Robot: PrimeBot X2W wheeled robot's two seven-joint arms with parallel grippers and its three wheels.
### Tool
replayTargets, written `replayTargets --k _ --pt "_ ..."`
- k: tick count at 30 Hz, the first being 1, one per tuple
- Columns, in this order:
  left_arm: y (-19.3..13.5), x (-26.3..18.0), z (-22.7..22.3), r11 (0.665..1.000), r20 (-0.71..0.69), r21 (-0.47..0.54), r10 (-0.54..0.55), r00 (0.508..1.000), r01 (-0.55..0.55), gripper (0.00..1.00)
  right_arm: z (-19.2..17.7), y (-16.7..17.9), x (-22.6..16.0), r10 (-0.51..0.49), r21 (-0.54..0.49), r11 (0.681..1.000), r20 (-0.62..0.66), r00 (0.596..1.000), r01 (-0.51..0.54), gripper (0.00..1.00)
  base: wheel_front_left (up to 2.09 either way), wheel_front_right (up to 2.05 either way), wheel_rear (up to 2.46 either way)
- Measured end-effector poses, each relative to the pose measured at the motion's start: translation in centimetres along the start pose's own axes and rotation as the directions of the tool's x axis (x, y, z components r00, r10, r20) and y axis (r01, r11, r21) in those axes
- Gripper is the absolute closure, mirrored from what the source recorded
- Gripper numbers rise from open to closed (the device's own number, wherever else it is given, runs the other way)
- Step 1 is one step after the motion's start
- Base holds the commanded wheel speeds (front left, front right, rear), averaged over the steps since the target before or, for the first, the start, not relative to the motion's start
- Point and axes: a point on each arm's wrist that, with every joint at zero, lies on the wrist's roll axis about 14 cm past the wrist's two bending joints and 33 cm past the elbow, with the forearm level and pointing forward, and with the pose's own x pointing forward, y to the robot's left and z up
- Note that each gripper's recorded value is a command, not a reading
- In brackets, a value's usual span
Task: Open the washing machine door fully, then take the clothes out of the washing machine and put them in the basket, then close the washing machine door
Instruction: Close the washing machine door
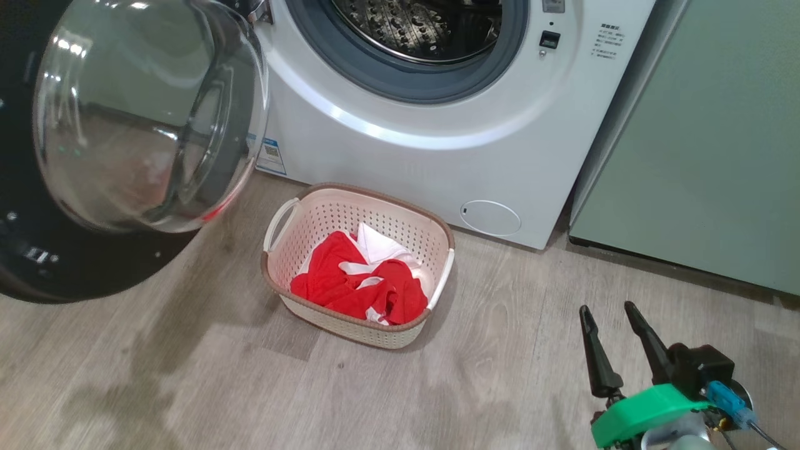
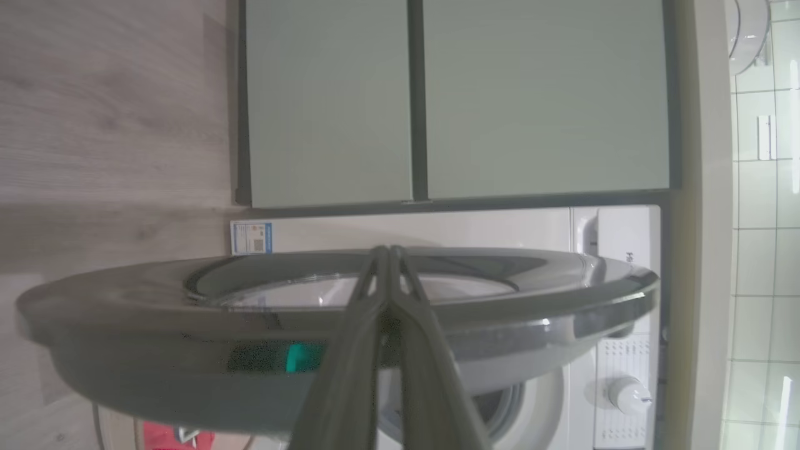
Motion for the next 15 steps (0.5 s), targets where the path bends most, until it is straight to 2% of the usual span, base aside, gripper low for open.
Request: replayTargets --k 9,15 --pt "-2.0 0.0 -3.6 0.997 -0.149 0.021 -0.066 0.987 0.070 1.00 0.7 0.0 -0.2 -0.003 -0.012 1.000 0.016 1.000 0.003 0.00 0.00 0.00 0.00" --pt "-1.1 -1.2 -8.0 0.995 -0.299 0.025 -0.081 0.951 0.093 1.00 1.2 0.7 -0.3 0.010 -0.021 1.000 0.030 0.999 -0.009 0.00 0.00 0.00 0.00"
